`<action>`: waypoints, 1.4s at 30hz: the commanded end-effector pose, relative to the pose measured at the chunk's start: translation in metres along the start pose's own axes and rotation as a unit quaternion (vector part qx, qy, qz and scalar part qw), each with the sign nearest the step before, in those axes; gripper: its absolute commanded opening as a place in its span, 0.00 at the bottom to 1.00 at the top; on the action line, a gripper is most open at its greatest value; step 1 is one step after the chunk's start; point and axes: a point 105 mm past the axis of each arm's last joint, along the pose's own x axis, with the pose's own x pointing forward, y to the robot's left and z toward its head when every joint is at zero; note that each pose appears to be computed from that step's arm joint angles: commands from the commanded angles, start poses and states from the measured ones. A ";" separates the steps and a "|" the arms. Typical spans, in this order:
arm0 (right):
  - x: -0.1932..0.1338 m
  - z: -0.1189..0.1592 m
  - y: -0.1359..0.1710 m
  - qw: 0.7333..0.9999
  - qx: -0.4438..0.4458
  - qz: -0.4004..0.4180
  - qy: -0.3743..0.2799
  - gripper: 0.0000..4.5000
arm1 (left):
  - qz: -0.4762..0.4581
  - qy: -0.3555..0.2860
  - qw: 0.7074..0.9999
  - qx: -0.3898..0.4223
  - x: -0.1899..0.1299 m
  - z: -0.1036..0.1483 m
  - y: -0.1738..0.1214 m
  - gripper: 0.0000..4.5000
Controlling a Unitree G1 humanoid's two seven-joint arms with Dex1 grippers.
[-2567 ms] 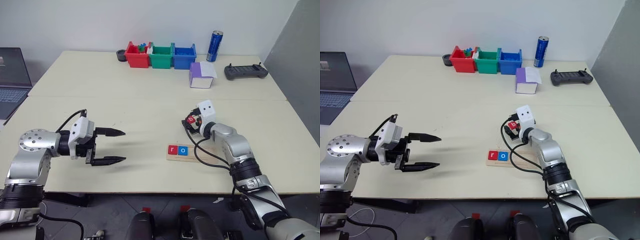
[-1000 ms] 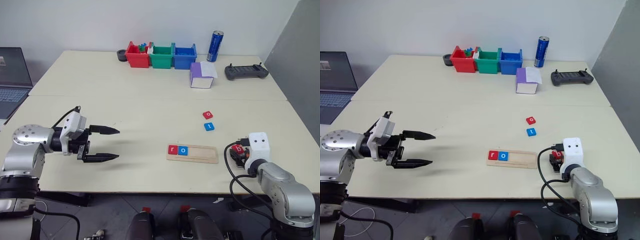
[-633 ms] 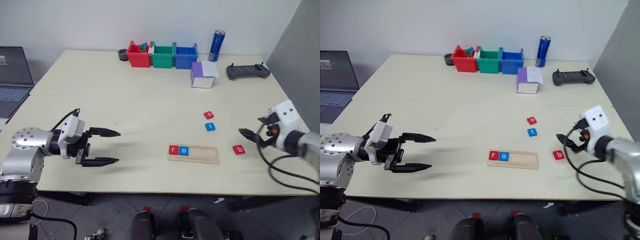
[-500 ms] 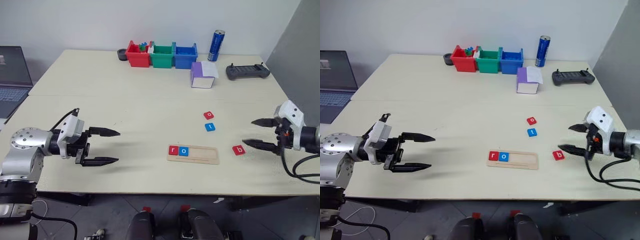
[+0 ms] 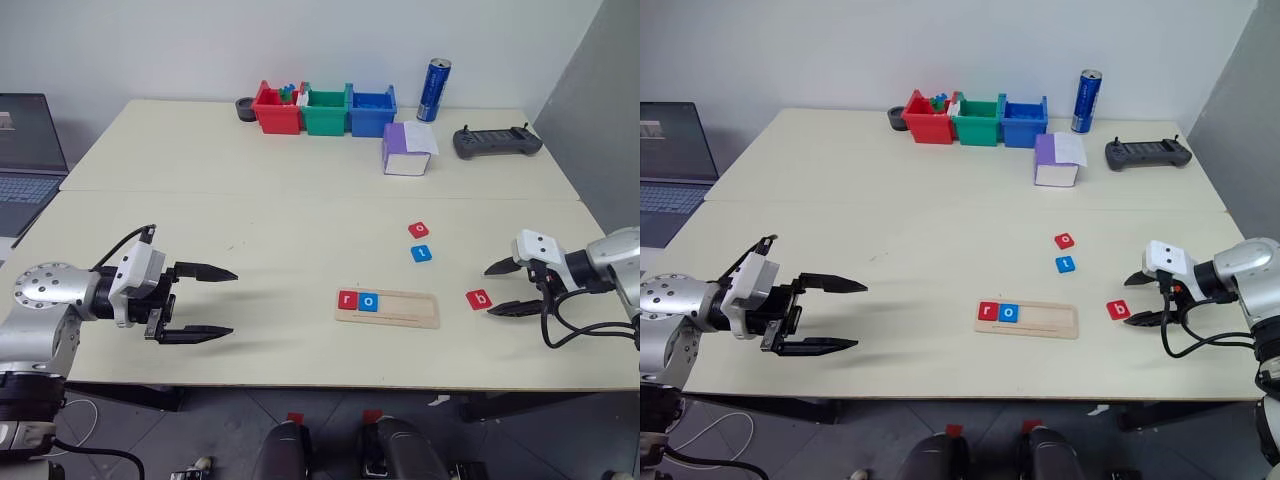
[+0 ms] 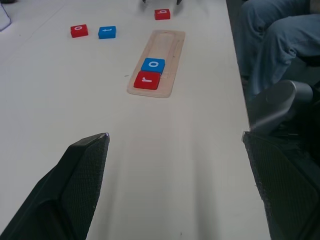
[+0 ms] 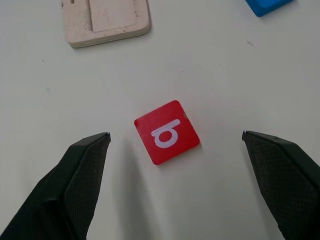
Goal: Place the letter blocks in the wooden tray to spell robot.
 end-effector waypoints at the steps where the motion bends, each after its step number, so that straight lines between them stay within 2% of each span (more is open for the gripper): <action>1: 0.000 0.001 0.008 0.999 -0.018 0.031 -0.001 1.00 | 0.012 0.048 0.999 -0.022 -0.003 -0.009 0.003 1.00; 13: 0.020 -0.001 0.013 0.998 -0.036 0.056 0.013 1.00 | 0.008 0.030 0.999 -0.009 0.002 0.002 0.003 1.00; 16: 0.022 -0.005 0.012 0.997 -0.042 0.057 0.026 0.88 | 0.007 0.029 0.999 -0.012 0.001 0.003 0.003 1.00; 23: 0.017 0.000 0.008 0.997 -0.051 0.049 0.024 0.34 | 0.004 0.027 1.000 -0.012 0.001 0.005 0.002 1.00; 24: 0.016 0.005 0.008 0.997 -0.051 0.048 0.020 0.32 | 0.003 0.026 1.000 -0.012 0.002 0.005 0.002 1.00; 27: 0.013 0.024 0.010 0.998 -0.044 0.052 0.015 0.33 | 0.000 0.019 1.000 -0.012 0.005 0.007 0.002 1.00; 32: 0.019 0.077 0.015 0.999 -0.036 0.017 -0.035 0.33 | -0.005 0.015 1.000 -0.011 0.009 0.007 -0.001 1.00; 36: 0.040 0.120 0.032 0.996 -0.047 0.008 -0.075 0.33 | -0.004 0.009 1.000 -0.008 0.012 0.010 -0.002 1.00; 42: 0.074 0.131 0.042 0.997 -0.036 -0.011 -0.069 0.33 | 0.002 0.002 1.000 -0.005 0.016 0.013 -0.001 1.00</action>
